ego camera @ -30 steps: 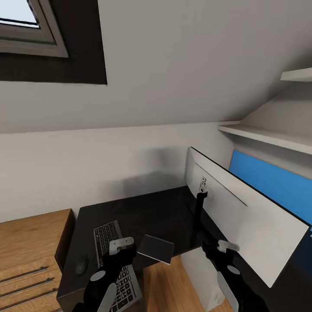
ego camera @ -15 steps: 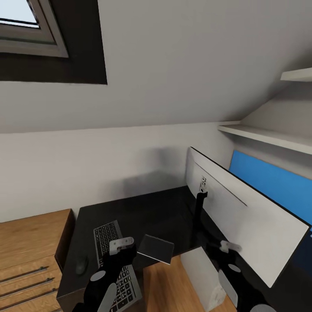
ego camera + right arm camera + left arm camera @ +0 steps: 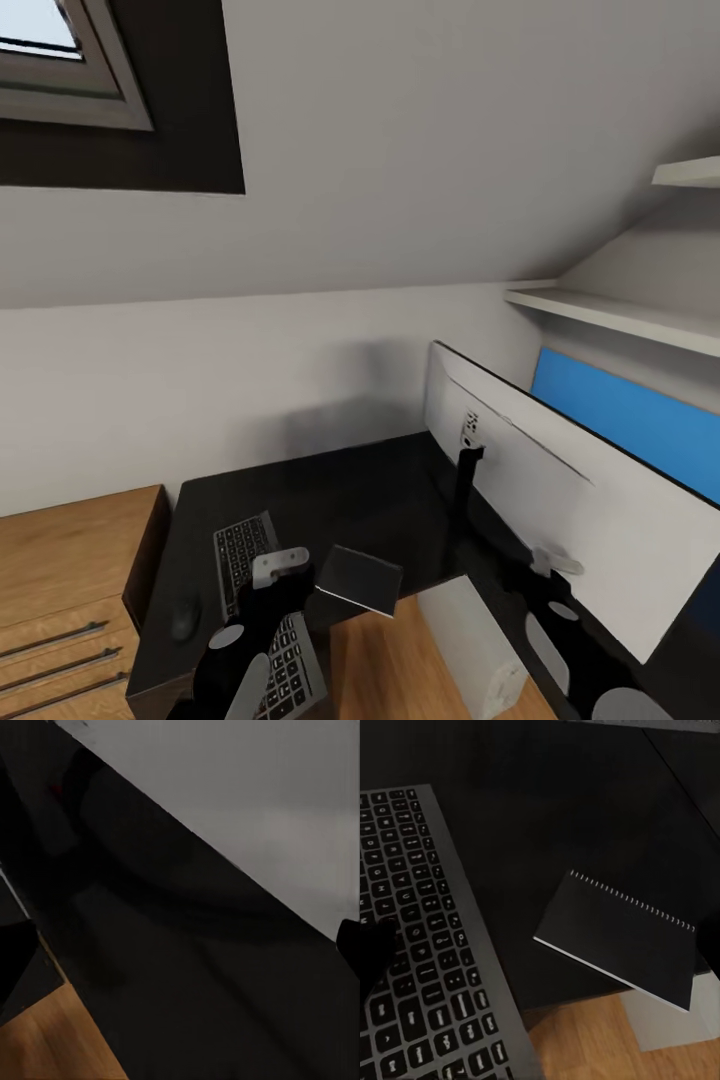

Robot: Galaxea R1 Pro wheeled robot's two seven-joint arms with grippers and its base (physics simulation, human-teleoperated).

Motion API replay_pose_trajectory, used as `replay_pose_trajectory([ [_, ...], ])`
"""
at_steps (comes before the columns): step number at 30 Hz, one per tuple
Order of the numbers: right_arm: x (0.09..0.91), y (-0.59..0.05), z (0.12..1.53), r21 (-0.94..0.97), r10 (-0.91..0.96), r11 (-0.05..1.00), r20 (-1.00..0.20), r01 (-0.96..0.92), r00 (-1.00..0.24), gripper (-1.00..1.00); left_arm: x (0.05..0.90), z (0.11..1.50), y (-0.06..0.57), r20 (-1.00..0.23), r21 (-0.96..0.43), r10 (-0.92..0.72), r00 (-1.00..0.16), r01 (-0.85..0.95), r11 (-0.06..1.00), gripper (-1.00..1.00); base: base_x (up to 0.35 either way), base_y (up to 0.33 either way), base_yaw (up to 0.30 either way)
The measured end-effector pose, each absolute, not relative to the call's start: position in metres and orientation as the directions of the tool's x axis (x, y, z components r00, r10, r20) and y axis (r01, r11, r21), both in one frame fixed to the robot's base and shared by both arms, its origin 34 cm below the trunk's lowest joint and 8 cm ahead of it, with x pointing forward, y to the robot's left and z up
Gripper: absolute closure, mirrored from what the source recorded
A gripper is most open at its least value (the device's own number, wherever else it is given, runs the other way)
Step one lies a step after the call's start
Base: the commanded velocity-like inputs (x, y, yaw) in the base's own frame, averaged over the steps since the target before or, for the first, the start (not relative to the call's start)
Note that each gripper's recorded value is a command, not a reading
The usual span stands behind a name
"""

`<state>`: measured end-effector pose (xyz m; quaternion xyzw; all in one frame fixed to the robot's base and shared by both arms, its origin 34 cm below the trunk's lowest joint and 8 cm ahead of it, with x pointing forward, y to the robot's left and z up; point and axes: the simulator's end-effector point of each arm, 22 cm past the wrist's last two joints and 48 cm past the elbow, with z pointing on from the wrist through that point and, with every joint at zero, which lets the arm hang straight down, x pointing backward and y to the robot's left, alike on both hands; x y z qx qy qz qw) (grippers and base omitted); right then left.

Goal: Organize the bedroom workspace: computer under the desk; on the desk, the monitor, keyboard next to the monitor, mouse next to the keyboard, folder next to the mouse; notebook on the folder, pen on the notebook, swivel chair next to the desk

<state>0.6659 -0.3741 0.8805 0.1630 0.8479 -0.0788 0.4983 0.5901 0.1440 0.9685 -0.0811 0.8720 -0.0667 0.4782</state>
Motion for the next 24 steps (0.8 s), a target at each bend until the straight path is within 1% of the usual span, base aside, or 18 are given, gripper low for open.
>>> replay_pose_trajectory([
  [3,0.666,-0.382,0.882,0.032,0.208,0.928,-0.872,0.371,-0.444,-1.00,0.590,0.968,0.144,-0.823,-0.194,-0.205,-0.530,-0.077,0.978,-1.00,0.227,0.000,0.000],
  [6,0.666,-0.384,0.882,0.035,0.213,0.925,-0.872,0.377,-0.441,-1.00,0.590,0.968,0.144,-0.822,-0.194,-0.205,-0.531,-0.077,0.978,-1.00,0.063,0.000,0.000],
  [17,0.666,-0.404,0.887,0.028,0.217,0.915,-0.876,0.403,-0.430,-1.00,0.589,0.968,0.136,-0.823,-0.191,-0.193,-0.534,-0.060,0.980,-1.00,0.008,0.000,0.000],
  [20,0.662,-0.419,0.889,0.043,0.246,0.897,-0.876,0.440,-0.415,-1.00,0.589,0.968,0.136,-0.823,-0.191,-0.193,-0.534,-0.058,0.980,-1.00,0.000,0.000,0.000],
  [24,0.663,-0.443,0.898,0.028,0.238,0.886,-0.884,0.462,-0.402,-1.00,0.589,0.968,0.136,-0.823,-0.192,-0.193,-0.534,-0.058,0.980,-1.00,0.000,0.000,0.000],
])
